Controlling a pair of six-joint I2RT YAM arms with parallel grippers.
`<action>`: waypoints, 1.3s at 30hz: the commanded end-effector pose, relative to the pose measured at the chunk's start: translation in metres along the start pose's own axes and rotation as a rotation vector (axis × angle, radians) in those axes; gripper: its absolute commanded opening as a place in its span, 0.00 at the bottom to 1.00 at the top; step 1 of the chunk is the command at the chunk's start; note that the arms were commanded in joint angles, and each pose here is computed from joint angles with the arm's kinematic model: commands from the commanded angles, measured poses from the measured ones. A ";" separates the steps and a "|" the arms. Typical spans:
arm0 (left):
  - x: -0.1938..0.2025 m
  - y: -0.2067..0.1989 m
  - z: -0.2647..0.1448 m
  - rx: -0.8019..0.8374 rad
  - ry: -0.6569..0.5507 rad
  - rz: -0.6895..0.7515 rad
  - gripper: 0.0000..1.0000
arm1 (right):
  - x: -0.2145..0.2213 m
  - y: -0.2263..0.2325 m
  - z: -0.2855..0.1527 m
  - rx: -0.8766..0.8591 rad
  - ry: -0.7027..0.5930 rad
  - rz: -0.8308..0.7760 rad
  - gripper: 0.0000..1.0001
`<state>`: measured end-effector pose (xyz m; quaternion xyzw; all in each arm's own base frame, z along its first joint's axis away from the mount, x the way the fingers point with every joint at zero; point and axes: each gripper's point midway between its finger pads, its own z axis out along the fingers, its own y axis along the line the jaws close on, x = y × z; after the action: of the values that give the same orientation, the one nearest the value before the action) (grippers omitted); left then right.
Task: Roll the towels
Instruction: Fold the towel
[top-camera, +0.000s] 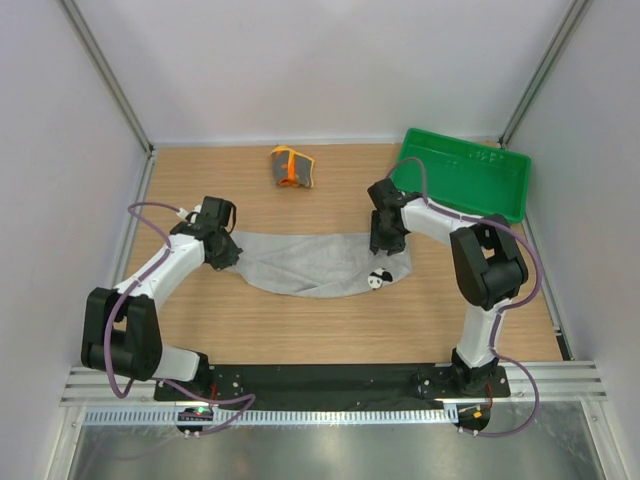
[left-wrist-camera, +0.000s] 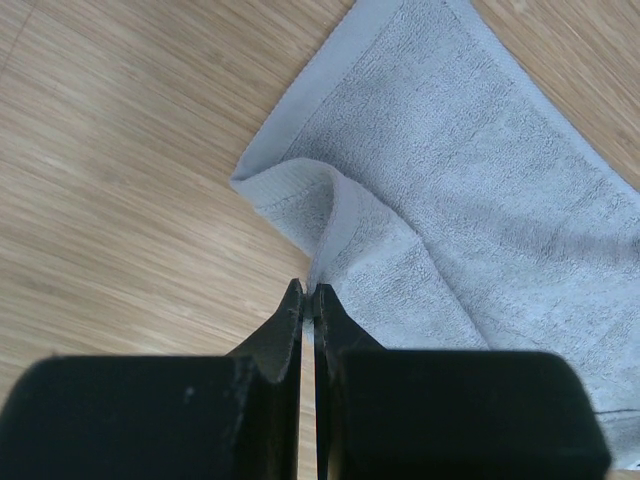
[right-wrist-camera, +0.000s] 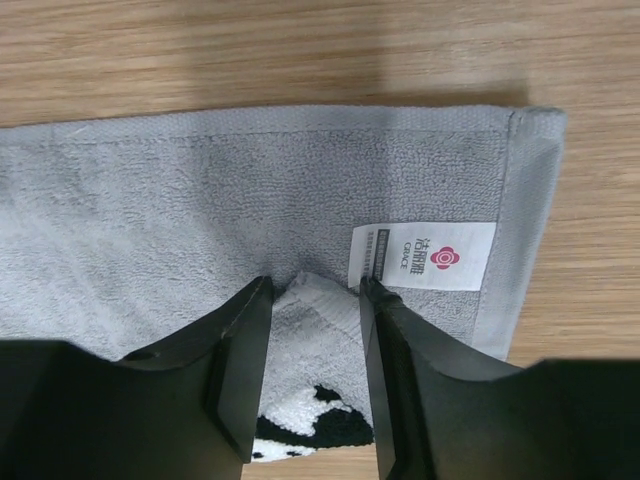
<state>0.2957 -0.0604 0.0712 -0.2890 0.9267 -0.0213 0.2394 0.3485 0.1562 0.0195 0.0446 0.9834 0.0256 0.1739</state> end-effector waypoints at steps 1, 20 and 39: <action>-0.006 -0.005 -0.002 0.033 -0.026 0.006 0.00 | -0.005 -0.006 0.003 0.067 -0.012 -0.032 0.44; -0.007 0.001 -0.004 0.010 -0.042 0.001 0.00 | -0.011 -0.022 -0.031 0.137 -0.061 -0.025 0.19; -0.010 0.002 -0.011 0.011 -0.056 -0.016 0.00 | 0.013 -0.039 -0.043 0.148 -0.075 -0.007 0.30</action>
<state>0.2936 -0.0579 0.0727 -0.2919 0.9244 -0.0186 0.2449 0.3174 0.1180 0.0416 0.0474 0.9802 -0.0553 0.1841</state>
